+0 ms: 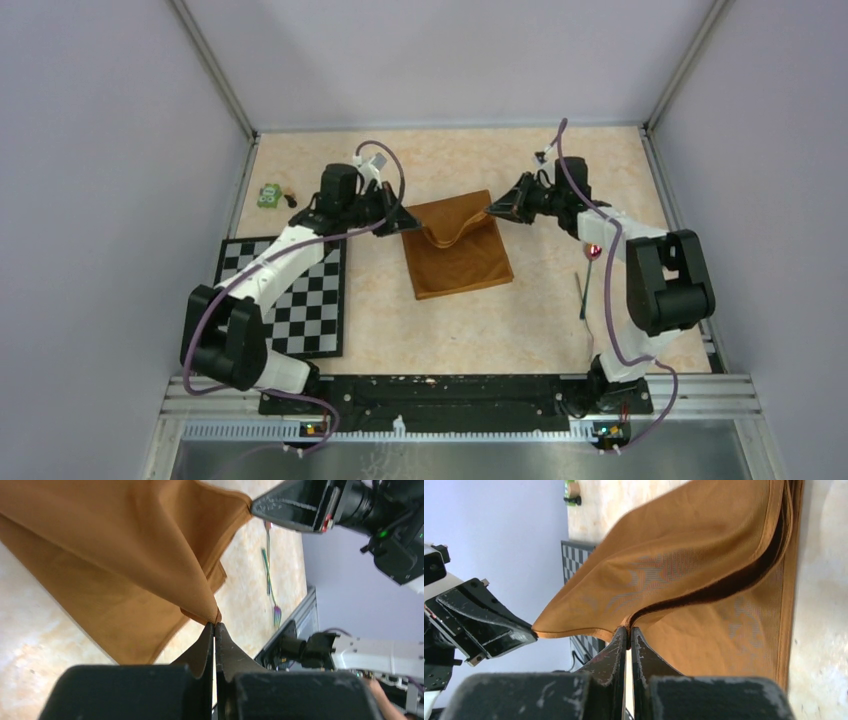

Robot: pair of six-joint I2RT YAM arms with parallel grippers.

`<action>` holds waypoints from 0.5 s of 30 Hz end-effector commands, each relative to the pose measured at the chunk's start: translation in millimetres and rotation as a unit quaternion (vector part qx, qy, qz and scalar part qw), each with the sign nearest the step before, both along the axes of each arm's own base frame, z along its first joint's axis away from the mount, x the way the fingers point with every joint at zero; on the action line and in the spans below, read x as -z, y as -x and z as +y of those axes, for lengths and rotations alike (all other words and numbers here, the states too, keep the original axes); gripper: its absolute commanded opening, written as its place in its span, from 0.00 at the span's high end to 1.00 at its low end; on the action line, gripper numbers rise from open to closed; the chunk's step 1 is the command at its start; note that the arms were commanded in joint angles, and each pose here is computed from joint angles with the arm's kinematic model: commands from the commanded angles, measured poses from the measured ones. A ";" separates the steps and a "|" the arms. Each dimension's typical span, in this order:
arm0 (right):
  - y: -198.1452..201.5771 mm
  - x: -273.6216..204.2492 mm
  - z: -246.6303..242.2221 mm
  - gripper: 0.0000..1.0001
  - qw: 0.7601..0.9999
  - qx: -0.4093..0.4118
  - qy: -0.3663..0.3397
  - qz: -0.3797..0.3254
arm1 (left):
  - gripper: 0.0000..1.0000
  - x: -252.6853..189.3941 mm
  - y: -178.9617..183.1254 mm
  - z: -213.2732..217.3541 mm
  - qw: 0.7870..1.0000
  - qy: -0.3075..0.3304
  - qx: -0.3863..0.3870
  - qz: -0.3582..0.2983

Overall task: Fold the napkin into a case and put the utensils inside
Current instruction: Smooth out the square-folded napkin at the center of the board.

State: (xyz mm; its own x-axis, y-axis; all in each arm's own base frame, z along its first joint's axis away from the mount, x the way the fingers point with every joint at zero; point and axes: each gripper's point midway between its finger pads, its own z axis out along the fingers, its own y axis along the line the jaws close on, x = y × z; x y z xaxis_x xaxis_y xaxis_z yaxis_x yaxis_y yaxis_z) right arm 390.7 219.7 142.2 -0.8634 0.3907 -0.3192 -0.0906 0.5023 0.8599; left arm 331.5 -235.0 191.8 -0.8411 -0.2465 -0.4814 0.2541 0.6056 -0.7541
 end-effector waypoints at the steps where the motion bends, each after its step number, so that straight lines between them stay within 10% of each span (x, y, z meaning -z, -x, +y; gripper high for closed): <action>1: 21.3 -10.6 -5.7 1.00 0.999 -0.019 0.004 -0.034 | 1.00 18.4 29.8 -6.8 1.000 -0.001 0.010 0.020; 15: 56.3 35.9 -19.7 1.00 0.999 -0.031 0.038 0.009 | 1.00 89.9 93.7 -5.0 0.994 -0.021 0.026 0.104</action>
State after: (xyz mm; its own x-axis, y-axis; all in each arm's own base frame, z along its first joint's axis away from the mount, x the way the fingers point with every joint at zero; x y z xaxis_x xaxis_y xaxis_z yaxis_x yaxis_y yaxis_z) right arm 335.9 206.4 94.7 -0.9091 0.3263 -0.2590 -0.0388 0.5527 0.8325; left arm 237.6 -236.1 91.8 -0.9503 -0.1760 -0.2567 0.0819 0.6543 -0.7517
